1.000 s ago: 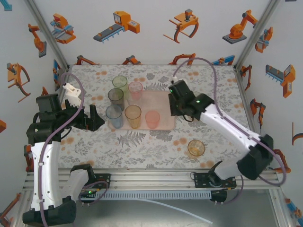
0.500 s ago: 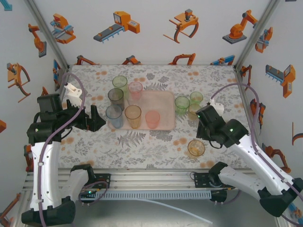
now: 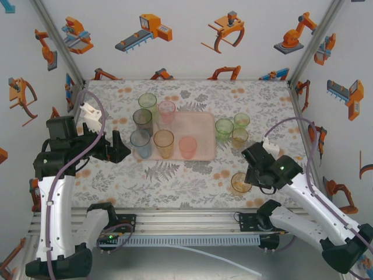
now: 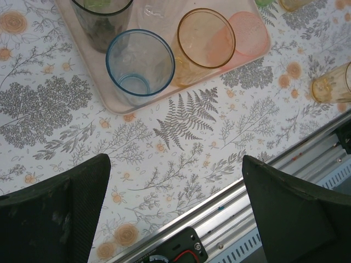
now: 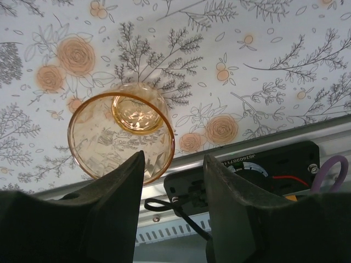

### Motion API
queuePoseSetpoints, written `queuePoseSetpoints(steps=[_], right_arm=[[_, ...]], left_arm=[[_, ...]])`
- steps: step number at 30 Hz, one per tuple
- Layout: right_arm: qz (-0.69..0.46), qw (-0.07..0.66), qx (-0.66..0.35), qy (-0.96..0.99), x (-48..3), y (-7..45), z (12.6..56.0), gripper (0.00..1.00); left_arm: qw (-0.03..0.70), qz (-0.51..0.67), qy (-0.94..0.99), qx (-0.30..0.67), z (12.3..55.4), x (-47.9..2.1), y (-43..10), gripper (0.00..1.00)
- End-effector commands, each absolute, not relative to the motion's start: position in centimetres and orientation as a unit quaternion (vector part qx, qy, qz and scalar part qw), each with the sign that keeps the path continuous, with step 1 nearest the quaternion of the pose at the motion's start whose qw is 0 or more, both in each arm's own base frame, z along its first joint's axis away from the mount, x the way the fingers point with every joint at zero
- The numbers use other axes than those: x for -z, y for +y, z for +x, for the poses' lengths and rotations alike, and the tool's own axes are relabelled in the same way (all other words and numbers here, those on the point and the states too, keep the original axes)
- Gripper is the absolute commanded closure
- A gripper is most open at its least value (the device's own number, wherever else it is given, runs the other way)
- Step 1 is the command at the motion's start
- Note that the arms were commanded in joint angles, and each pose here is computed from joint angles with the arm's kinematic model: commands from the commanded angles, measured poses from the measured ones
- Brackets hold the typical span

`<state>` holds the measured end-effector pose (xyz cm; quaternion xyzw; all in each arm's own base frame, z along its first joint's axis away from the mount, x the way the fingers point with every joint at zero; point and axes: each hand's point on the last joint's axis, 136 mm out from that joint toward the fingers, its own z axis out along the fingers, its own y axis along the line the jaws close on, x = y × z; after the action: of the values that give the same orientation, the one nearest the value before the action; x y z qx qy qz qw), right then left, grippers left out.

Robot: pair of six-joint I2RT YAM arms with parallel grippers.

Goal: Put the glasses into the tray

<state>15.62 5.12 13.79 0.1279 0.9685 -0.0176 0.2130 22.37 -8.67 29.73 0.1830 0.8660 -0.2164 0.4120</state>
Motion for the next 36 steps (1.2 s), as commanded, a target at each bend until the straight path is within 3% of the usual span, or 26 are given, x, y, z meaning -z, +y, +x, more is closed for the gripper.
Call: queuePoseSetpoints(steps=[1, 12, 36], right_arm=[[0.151, 0.204, 0.011, 0.967, -12.9, 5.1, 15.3, 0.54], [0.146, 0.187, -0.006, 0.972, -10.4, 6.5, 15.7, 0.6], [0.122, 0.191, 0.007, 0.974, -9.6, 7.2, 17.1, 0.9]], left_arm=[[0.423, 0.195, 0.856, 0.223, 22.0, -30.7, -9.1, 0.03], [0.421, 0.195, 0.857, 0.223, 22.0, -30.5, -9.2, 0.03], [0.419, 0.194, 0.858, 0.224, 22.0, -30.5, -9.2, 0.03]])
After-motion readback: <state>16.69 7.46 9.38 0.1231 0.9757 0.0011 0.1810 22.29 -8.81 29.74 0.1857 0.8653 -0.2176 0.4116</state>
